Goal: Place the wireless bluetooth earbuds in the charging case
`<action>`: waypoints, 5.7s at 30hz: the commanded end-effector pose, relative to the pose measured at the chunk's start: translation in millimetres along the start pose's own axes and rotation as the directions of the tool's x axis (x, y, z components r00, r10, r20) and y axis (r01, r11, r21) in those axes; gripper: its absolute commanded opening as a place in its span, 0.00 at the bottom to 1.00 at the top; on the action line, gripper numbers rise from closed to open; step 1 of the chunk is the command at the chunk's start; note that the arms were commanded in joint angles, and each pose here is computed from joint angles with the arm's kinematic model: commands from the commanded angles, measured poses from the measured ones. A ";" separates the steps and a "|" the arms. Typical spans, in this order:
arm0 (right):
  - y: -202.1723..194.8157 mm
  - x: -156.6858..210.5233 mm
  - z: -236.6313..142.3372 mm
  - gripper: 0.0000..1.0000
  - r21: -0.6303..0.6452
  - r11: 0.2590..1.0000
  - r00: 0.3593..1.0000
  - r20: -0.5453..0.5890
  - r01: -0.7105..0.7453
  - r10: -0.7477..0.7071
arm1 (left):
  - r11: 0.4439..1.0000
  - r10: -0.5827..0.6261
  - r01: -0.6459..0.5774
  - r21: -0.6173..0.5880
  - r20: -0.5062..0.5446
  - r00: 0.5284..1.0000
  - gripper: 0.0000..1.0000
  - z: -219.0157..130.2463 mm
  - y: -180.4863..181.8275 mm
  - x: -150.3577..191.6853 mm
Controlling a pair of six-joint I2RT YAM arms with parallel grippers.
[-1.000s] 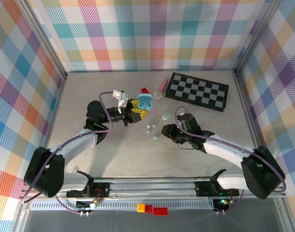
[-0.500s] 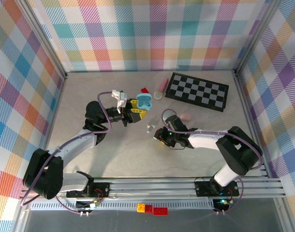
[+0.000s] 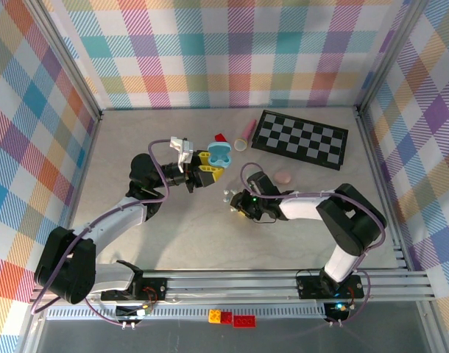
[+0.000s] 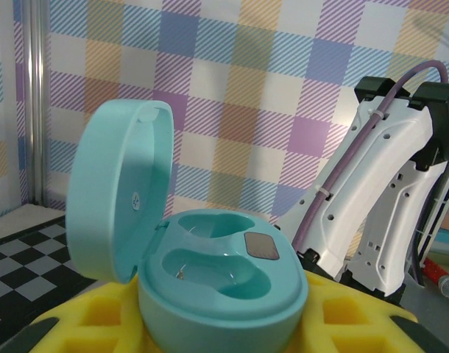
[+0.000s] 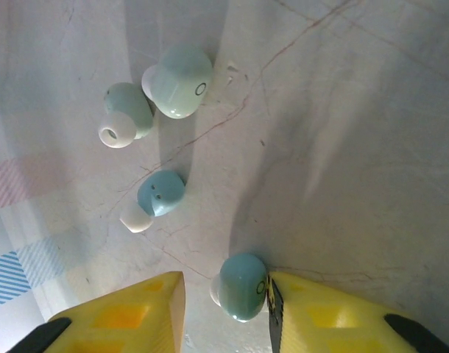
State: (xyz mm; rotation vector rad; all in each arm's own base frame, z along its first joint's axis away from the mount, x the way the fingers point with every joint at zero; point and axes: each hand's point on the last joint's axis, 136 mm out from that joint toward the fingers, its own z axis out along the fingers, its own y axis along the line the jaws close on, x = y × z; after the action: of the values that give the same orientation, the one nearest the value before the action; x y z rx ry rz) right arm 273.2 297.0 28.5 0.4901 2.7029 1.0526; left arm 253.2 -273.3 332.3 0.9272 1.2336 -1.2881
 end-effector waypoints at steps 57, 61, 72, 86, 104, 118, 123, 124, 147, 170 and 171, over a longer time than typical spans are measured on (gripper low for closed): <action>-15.8 1.9 18.4 0.26 0.076 0.995 0.997 -0.053 -0.058 0.062 | 0.999 0.047 -0.046 0.020 -0.005 0.999 0.35 -5.6 -9.5 -3.3; -15.9 5.2 12.6 0.26 0.067 0.997 0.997 -0.064 -0.029 0.033 | 0.999 0.046 -0.046 0.020 -0.005 0.999 0.35 -5.7 -9.4 -2.7; -11.2 6.2 -7.5 0.28 0.058 0.935 0.934 -0.096 0.351 -0.345 | 0.999 0.048 -0.048 0.024 -0.003 0.999 0.35 -5.5 -10.1 -4.0; -3.9 -4.1 -28.9 0.31 -0.159 0.771 0.739 -0.221 0.617 -0.637 | 0.999 0.051 -0.051 0.020 -0.006 0.999 0.35 -6.4 -11.7 -5.3; 10.7 -4.5 -27.5 0.49 0.082 0.977 0.974 -0.129 0.199 -0.187 | 0.996 0.081 -0.082 -0.040 -0.014 0.997 0.35 -8.7 2.7 -1.9; 7.3 -1.9 3.8 0.44 0.084 0.986 0.973 -0.194 0.145 -0.126 | 0.995 0.079 -0.079 -0.057 -0.007 0.997 0.35 -13.1 2.6 -0.9; 10.1 -5.5 15.4 0.41 0.083 0.983 0.967 -0.210 0.162 -0.142 | 0.993 0.074 -0.072 -0.092 0.011 0.997 0.35 -19.8 10.2 -0.2; 10.5 -6.4 16.5 0.40 0.086 0.982 0.966 -0.212 0.169 -0.148 | 0.992 0.072 -0.069 -0.103 0.017 0.997 0.35 -21.8 12.6 -0.1; 16.4 -28.2 -26.5 0.42 0.397 0.698 0.795 -0.174 0.596 -0.581 | 0.900 0.095 -0.031 -0.434 0.128 0.987 0.35 -81.9 78.1 -8.1; 24.0 0.5 4.1 0.38 0.531 0.369 0.589 -0.338 0.763 -0.733 | 0.799 0.074 0.087 -0.594 0.241 0.968 0.34 -129.8 114.4 -24.6; 22.8 0.3 5.0 0.38 0.532 0.361 0.586 -0.346 0.766 -0.733 | 0.800 0.074 0.085 -0.594 0.238 0.968 0.35 -129.5 114.4 -24.4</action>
State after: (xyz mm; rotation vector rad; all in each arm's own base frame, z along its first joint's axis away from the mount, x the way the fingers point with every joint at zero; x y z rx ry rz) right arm 279.1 319.8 38.8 -0.6789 2.7160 -0.0805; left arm 351.8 -135.1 308.1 0.2957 1.3476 -0.8960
